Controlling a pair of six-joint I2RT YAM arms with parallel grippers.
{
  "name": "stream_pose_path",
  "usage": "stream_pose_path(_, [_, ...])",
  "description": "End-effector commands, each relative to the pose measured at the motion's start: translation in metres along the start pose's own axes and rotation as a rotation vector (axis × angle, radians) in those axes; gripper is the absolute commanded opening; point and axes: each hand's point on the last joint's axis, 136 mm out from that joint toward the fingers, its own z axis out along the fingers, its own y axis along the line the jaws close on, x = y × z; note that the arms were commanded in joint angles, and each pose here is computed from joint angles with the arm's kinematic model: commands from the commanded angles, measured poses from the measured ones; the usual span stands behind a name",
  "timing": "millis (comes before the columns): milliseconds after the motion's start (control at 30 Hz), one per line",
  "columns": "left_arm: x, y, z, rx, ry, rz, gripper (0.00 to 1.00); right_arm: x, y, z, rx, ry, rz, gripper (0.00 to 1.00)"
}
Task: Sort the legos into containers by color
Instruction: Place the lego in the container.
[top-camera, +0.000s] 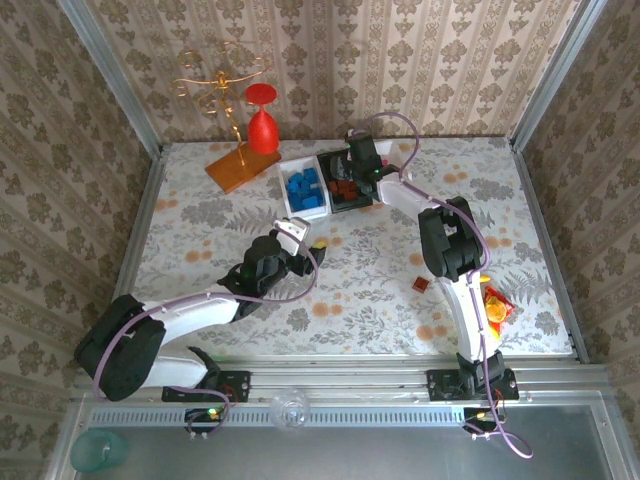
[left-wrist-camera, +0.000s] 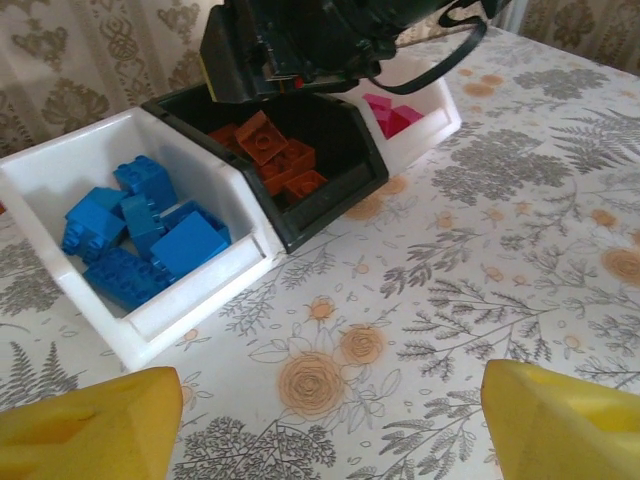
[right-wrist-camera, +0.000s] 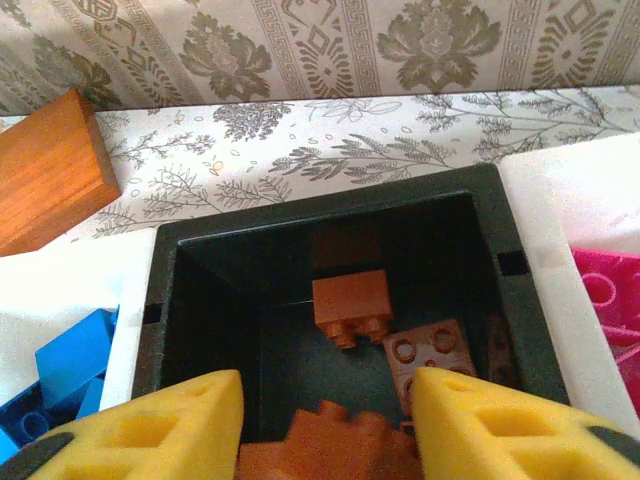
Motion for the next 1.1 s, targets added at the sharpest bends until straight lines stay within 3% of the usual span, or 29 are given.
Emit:
stream_pose_path(0, [-0.001,0.017,-0.001,-0.086,-0.018,-0.029,0.81,-0.023,0.009,-0.016,-0.013,-0.041,-0.021,0.53])
stream_pose_path(200, [0.0,0.015,0.002,-0.077,-0.031,-0.024,0.81,-0.034,0.016,-0.047,-0.058,-0.055,-0.036,0.59])
stream_pose_path(367, [-0.004,-0.003,0.003,0.027,-0.037,-0.001,0.81,-0.017,0.004,-0.089,-0.029,0.003,-0.044,0.64])
stream_pose_path(800, [-0.003,-0.071,0.001,0.417,-0.037,0.058,0.79,0.106,-0.087,-0.2,0.173,0.265,-0.053,0.85])
stream_pose_path(1067, [0.009,-0.098,0.001,0.556,-0.019,0.088,0.76,0.168,-0.122,-0.235,0.283,0.367,0.072,0.88])
